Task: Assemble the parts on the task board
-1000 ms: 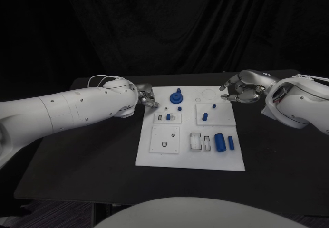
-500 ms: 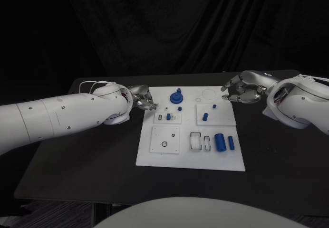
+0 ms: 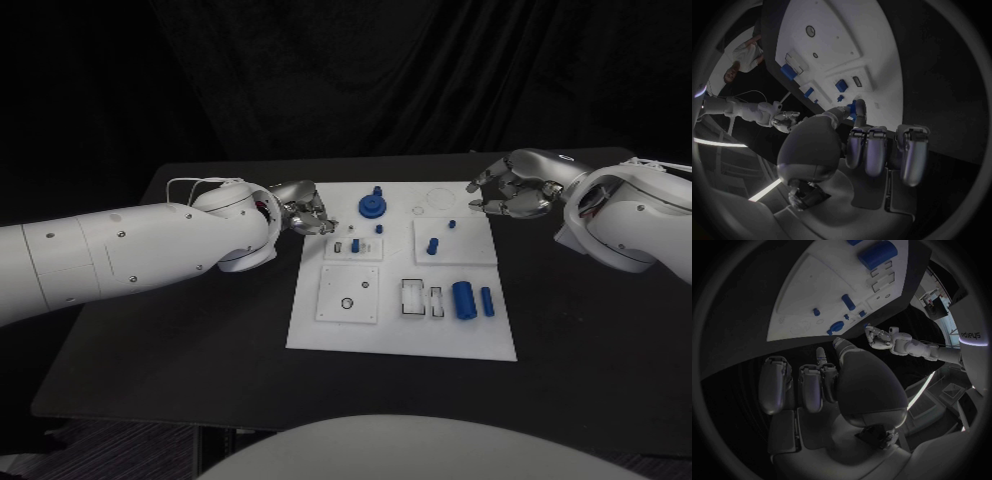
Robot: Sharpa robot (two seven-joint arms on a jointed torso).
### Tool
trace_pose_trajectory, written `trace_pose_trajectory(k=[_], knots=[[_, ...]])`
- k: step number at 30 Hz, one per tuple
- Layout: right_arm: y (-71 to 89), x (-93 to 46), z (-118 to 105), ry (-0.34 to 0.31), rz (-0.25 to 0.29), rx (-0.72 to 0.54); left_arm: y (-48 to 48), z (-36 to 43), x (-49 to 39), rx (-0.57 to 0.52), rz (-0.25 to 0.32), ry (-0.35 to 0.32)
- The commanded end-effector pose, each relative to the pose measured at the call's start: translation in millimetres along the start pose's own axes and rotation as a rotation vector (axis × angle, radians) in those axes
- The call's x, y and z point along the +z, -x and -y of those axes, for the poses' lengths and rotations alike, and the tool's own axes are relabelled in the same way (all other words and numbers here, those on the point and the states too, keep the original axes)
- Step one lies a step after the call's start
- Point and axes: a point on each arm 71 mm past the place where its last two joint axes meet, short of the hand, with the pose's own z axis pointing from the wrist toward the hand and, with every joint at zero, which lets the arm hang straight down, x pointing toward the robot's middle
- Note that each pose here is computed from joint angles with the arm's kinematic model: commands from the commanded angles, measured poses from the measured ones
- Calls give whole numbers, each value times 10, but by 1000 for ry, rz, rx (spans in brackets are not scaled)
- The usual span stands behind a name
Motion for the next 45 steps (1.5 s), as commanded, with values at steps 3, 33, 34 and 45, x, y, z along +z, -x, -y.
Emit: trace_pose_trajectory(k=[3, 33, 34, 45], knots=[[-11, -3, 13, -23, -4, 0, -82, -5, -4, 6, -24, 21], [-14, 0, 8, -21, -6, 0, -350, -32, 33, 1, -84, 36], [-14, 0, 8, -21, -6, 0, -350, -32, 35, 1, -83, 36], [-14, -2, 13, -22, -7, 0, -338, -18, 61, -5, -62, 26]])
